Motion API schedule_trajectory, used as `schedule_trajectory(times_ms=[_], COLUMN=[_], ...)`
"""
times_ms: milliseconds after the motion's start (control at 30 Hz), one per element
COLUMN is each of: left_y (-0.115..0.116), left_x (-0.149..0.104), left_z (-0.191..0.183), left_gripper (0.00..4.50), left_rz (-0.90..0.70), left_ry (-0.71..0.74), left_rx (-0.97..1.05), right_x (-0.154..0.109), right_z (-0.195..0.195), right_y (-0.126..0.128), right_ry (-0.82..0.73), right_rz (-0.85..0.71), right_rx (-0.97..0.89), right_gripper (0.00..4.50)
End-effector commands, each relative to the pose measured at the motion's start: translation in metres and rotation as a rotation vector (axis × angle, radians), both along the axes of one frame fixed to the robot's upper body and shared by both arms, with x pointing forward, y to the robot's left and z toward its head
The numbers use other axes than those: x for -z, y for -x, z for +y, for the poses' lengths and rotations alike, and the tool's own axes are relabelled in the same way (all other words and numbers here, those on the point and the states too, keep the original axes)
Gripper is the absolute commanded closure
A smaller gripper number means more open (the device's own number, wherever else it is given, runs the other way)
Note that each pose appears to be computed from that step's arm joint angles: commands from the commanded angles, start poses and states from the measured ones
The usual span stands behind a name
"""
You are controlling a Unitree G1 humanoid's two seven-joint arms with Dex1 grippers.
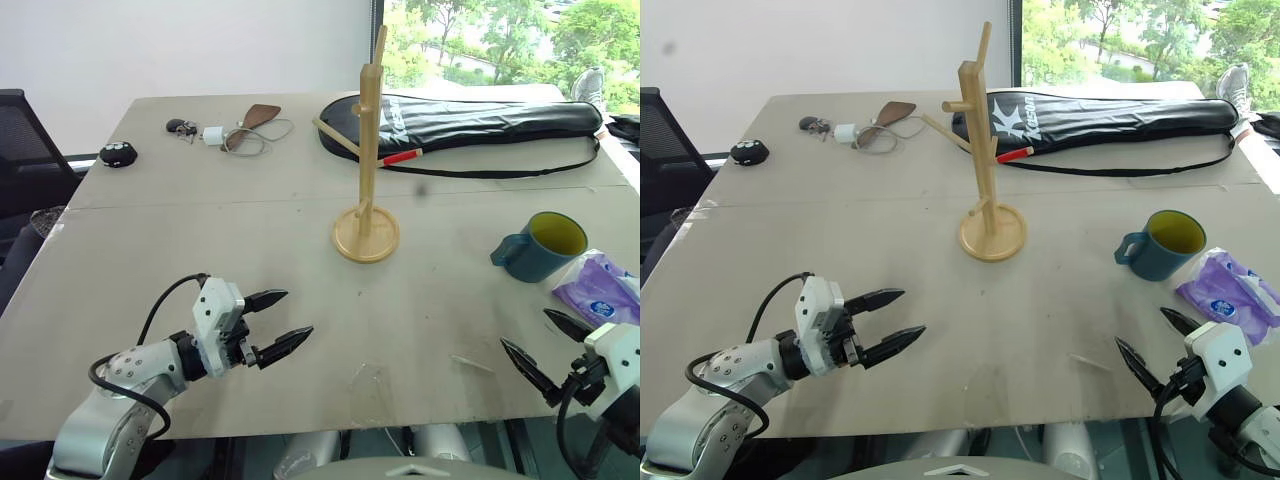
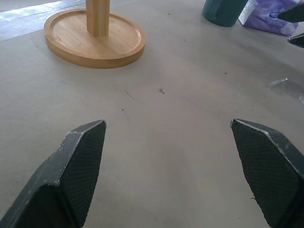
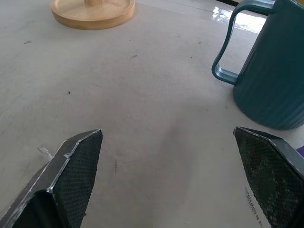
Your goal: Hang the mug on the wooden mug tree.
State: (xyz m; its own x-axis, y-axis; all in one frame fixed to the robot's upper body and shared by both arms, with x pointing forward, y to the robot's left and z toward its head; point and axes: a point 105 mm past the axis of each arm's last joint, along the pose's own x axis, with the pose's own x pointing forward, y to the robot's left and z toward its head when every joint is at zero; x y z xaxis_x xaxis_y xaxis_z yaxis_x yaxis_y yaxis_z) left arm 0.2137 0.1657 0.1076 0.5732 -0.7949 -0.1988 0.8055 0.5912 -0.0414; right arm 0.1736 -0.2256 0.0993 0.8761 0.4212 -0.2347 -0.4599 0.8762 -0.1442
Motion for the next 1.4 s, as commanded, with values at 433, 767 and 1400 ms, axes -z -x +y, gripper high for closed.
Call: schedule_trajectory(times_ms=[433, 767, 1400], left_y=[0.01, 0.007, 0.002], left_x=[-0.047, -0.066, -0.065], left_z=[-0.015, -0.019, -0.013], left_gripper=[0.2, 0.2, 0.0], left_rz=[-0.13, -0.156, -0.17], left_ry=[0.077, 0.085, 0.08], left_rx=[0.355, 0.393, 0.352], right_x=[-0.012, -0.015, -0.014], right_z=[0.042, 0.049, 0.034], right_y=[-0.069, -0.099, -0.129], right_ry=[-0.152, -0.221, -0.146], right_rz=[-0.057, -0.104, -0.177], right_rx=[0.301, 0.416, 0.471], right_gripper=[0.01, 0.01, 4.46])
